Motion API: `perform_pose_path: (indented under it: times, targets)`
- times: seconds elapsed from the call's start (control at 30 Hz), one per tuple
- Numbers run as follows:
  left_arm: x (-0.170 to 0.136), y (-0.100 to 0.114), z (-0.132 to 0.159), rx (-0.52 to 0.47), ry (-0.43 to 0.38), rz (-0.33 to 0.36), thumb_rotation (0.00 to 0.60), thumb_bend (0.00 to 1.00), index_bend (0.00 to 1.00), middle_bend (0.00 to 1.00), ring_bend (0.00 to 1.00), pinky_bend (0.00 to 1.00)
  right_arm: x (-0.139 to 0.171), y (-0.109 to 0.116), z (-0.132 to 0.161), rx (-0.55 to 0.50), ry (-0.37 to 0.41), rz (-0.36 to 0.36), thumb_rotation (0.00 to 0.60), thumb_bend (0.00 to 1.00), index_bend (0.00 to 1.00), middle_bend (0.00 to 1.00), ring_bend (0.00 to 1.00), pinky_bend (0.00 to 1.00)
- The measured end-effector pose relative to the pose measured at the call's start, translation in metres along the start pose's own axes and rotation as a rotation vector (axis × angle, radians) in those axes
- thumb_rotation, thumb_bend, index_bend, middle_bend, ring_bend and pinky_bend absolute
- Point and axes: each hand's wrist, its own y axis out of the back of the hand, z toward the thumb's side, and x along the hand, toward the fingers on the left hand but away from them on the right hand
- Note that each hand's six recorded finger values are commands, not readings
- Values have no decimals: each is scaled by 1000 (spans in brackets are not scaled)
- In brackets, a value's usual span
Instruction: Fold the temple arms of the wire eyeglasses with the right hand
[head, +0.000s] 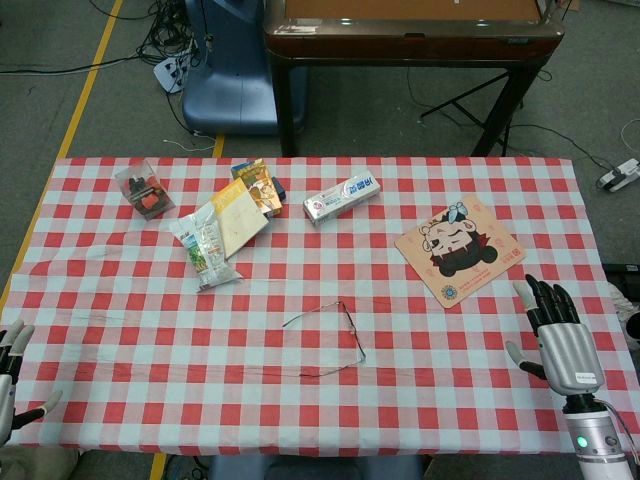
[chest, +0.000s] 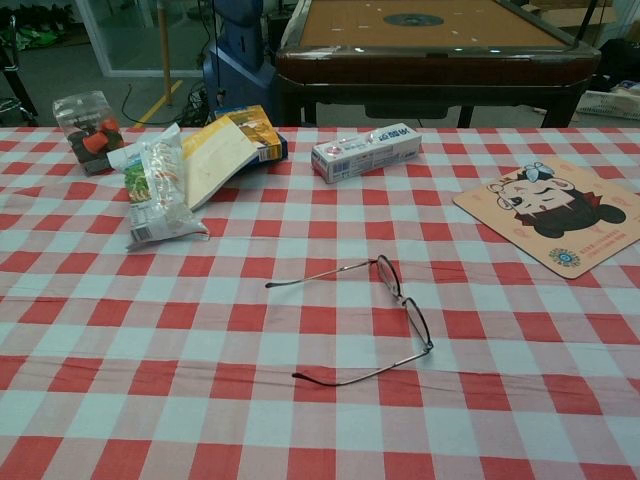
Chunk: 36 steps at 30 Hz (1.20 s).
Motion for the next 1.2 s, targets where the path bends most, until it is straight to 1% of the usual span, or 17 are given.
perform_pose_path:
  times: [0.5,0.73,0.93,1.03,1.07,1.1,1.13,1.17,1.2]
  targets:
    - [3,4,3,1,-21,10,600,164,0,0,0,0,2,2,2,-6,12,1,600,272,0,0,0,0]
    - [12,4,6,8,-35,6,600,164,0,0,0,0,3,3,1,-5,9,0,600,279,0,0,0,0]
    - [18,9,7,23,-44,16,600,164,0,0,0,0,3,0,6,-1,28,10,600,282,0,24,0,0]
    - [18,10,8,21,-45,16,600,164,0,0,0,0,1,-3,11,0,49,25,600,283,0,82,0,0]
    - [17,9,9,22,-46,16,600,164,0,0,0,0,0,-4,13,2,60,30,600,283,0,116,0,0]
    - [17,9,9,22,-46,15,600,164,0,0,0,0,-2,-5,18,3,77,37,600,288,0,172,19,24]
    - [17,9,10,23,-46,14,600,164,0,0,0,0,-3,-6,22,3,92,40,600,291,0,210,49,59]
    - [17,8,10,23,-47,13,600,164,0,0,0,0,-5,-7,28,2,110,44,600,298,0,268,114,139]
    - [16,7,11,23,-48,9,600,164,0,0,0,0,-7,-9,35,1,136,53,600,312,0,335,215,258]
